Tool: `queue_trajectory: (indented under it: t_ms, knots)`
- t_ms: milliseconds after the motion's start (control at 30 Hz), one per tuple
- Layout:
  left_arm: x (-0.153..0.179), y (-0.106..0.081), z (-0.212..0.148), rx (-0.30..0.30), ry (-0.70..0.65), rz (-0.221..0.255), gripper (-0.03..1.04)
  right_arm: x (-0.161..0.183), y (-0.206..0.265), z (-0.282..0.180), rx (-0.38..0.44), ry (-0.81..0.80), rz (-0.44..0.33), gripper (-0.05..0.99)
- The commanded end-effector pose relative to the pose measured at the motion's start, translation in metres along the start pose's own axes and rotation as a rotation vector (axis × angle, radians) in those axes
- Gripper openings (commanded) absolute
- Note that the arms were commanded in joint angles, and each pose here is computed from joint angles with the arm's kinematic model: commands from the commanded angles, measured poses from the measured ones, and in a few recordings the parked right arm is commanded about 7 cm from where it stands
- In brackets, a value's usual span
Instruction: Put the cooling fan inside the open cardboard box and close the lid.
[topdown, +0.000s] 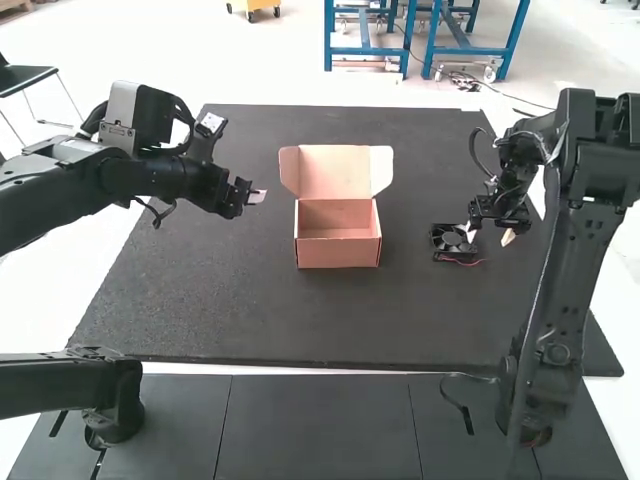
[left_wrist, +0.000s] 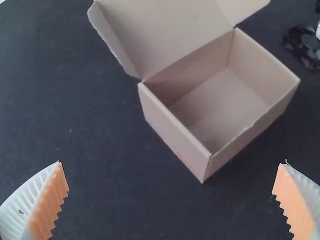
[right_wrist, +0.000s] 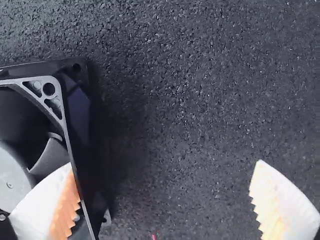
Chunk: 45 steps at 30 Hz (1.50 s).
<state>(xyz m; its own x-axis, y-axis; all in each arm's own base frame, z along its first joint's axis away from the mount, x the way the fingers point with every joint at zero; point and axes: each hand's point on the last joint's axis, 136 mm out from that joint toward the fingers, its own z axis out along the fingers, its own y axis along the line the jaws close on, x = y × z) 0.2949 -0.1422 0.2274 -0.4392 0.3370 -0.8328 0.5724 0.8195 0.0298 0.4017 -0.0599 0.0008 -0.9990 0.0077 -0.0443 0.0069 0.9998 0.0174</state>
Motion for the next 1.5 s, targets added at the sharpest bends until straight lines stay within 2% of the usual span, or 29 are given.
queue_trajectory:
  t_ms: [0,233,600,667,700,800,1033,1167,1300,1467]
  knots:
    - [-0.022,0.001,-0.01,-0.003,-0.056,0.021,0.97,-0.008,0.003,-0.001,0.012,-0.009,-0.002,0.64]
    - [-0.023,0.001,-0.01,-0.003,-0.056,0.021,0.97,-0.004,0.014,0.004,0.0,0.019,-0.031,0.6]
    - [-0.025,0.0,-0.014,-0.004,-0.065,0.023,0.97,0.002,0.03,0.017,-0.018,0.078,-0.058,0.6]
    - [-0.025,0.0,-0.015,-0.004,-0.067,0.023,0.97,0.002,0.033,0.015,-0.028,0.086,-0.057,0.5]
    - [-0.026,0.0,-0.016,-0.005,-0.068,0.024,0.97,0.003,0.033,0.016,-0.034,0.092,-0.055,0.4]
    - [-0.026,0.0,-0.016,-0.005,-0.07,0.024,0.97,0.002,0.04,0.015,-0.076,0.088,-0.049,-0.01]
    - [-0.028,0.0,-0.017,-0.006,-0.074,0.025,0.97,0.0,0.042,0.014,-0.084,0.083,-0.055,-0.02]
    - [-0.026,0.001,-0.016,-0.008,-0.071,0.023,0.97,-0.012,0.043,0.003,-0.106,0.04,-0.023,-0.02]
    - [-0.023,0.001,-0.014,-0.009,-0.068,0.024,0.97,-0.024,0.051,-0.026,-0.154,-0.021,-0.018,-0.02]
    - [-0.017,0.0,-0.01,-0.007,-0.056,0.021,0.97,-0.021,0.057,-0.065,-0.179,-0.079,-0.024,-0.02]
